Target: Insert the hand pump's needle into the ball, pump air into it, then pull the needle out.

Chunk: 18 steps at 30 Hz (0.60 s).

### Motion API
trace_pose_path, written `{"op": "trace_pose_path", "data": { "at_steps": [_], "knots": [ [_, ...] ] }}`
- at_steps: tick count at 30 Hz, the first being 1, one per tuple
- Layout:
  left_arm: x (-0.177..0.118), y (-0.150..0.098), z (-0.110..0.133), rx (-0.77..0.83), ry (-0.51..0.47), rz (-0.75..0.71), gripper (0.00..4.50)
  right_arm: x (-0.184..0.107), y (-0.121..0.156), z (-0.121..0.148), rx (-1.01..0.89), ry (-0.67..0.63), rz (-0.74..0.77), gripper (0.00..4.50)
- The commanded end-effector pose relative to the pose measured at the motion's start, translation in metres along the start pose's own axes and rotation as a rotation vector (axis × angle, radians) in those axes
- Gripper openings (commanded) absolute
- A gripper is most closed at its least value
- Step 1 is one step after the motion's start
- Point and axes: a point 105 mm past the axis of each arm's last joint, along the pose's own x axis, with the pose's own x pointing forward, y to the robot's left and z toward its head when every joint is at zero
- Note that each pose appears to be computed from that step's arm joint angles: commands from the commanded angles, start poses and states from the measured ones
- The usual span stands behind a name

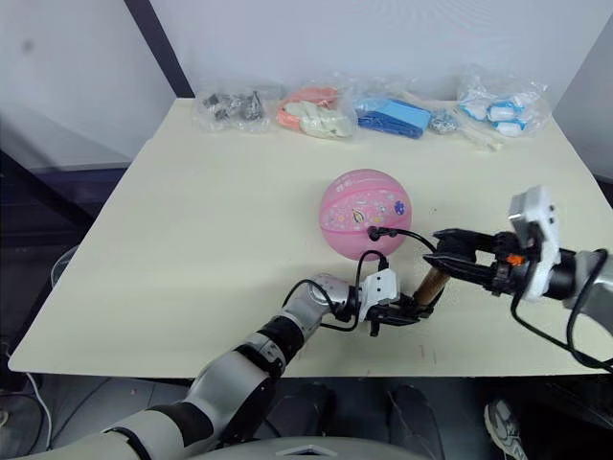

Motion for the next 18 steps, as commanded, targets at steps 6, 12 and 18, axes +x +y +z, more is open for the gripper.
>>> {"op": "trace_pose_path", "data": {
  "at_steps": [6,12,18],
  "knots": [
    [-0.009,-0.014,-0.047,-0.14,0.131,0.009,1.1,-0.026,0.01,0.076,-0.153,-0.11,-0.012,1.74],
    [-0.009,-0.014,-0.046,-0.137,0.13,0.006,1.1,-0.031,0.011,0.092,-0.162,-0.093,-0.017,1.74],
    [-0.009,-0.014,-0.046,-0.134,0.131,0.006,1.1,-0.017,0.008,0.062,-0.104,-0.019,-0.006,1.74]
  ]
}}
